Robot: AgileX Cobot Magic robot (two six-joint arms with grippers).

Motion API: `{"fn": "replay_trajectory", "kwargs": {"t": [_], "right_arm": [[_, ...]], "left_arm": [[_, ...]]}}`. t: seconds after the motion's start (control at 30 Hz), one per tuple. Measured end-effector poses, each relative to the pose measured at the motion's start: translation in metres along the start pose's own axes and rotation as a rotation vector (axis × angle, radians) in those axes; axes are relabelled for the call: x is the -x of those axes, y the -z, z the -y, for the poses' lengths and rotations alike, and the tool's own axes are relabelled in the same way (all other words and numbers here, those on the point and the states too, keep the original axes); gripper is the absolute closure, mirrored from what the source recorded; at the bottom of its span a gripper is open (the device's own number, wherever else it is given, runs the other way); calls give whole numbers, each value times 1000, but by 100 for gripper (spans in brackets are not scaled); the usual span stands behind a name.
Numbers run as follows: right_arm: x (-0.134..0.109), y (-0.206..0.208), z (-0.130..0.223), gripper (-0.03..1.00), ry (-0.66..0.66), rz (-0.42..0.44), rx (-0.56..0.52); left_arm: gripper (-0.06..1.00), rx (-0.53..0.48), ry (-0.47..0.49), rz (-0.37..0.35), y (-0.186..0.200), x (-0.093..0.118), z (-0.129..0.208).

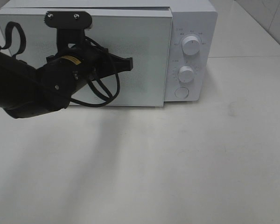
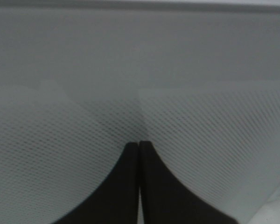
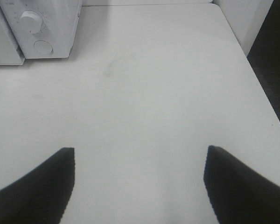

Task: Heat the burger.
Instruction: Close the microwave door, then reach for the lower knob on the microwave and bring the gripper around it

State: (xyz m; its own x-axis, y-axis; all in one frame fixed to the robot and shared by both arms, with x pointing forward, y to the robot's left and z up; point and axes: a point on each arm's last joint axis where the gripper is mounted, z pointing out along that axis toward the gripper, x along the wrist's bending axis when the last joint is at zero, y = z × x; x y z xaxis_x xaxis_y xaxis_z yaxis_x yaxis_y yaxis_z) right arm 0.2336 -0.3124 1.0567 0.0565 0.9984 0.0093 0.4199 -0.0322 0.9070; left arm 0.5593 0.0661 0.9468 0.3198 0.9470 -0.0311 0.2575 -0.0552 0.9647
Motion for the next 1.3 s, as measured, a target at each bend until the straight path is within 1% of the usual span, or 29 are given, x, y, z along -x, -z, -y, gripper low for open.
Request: {"fn": "replay_trajectory", "kwargs": {"t": [0.23, 0.3, 0.43, 0.53, 0.6, 0.7, 0.77, 0.8, 0.83, 0.87, 0.9, 0.93, 0.97, 1.0, 1.03, 1.07, 1.1, 1.13, 1.17, 1.2, 1.23, 1.27, 1.3], "right_arm": [[0, 0, 0, 21, 0, 0, 0], [0, 0, 0, 21, 0, 0, 0], [0, 0, 0, 21, 0, 0, 0], [0, 0, 0, 21, 0, 0, 0], [0, 0, 0, 21, 0, 0, 0], [0, 0, 0, 21, 0, 0, 0], [0, 0, 0, 21, 0, 0, 0], [0, 0, 0, 21, 0, 0, 0], [0, 0, 0, 21, 0, 0, 0], [0, 0, 0, 21, 0, 0, 0], [0, 0, 0, 21, 0, 0, 0], [0, 0, 0, 21, 0, 0, 0], [0, 0, 0, 21, 0, 0, 0], [0, 0, 0, 21, 0, 0, 0], [0, 0, 0, 21, 0, 0, 0], [0, 0, 0, 21, 0, 0, 0], [0, 0, 0, 21, 0, 0, 0], [0, 0, 0, 21, 0, 0, 0], [0, 0, 0, 21, 0, 0, 0], [0, 0, 0, 21, 0, 0, 0], [0, 0, 0, 21, 0, 0, 0], [0, 0, 0, 21, 0, 0, 0], [0, 0, 0, 21, 0, 0, 0]], "left_arm": [[94, -31, 9, 5, -17, 9, 2], [94, -70, 7, 24, -22, 14, 3], [94, -82, 0, 32, -23, 16, 3], [94, -80, -3, 40, -20, 20, 1], [94, -56, -1, 46, -10, 22, -8], [94, -49, 0, 52, -1, 23, -11], [94, -71, -14, 90, 15, 32, -9], [94, -71, -14, 90, 15, 32, -9], [94, -123, -26, 122, 23, 35, -3], [94, -123, -26, 122, 23, 35, -3], [89, -189, -28, 161, 30, 38, 1], [82, -218, -28, 179, 33, 39, 2], [82, -218, -28, 179, 33, 39, 2], [62, -291, -28, 218, 37, 42, 6], [31, -368, -30, 256, 40, 45, 11], [31, -368, -30, 256, 40, 45, 11], [20, -403, -31, 274, 42, 46, 14], [4, -455, -32, 302, 46, 48, 16], [4, -455, -32, 302, 46, 48, 16], [1, -483, -33, 319, 48, 49, 17], [1, -483, -33, 319, 48, 49, 17], [-1, -527, -44, 352, 53, 50, 18], [-2, -552, -60, 373, 57, 51, 18]]}}
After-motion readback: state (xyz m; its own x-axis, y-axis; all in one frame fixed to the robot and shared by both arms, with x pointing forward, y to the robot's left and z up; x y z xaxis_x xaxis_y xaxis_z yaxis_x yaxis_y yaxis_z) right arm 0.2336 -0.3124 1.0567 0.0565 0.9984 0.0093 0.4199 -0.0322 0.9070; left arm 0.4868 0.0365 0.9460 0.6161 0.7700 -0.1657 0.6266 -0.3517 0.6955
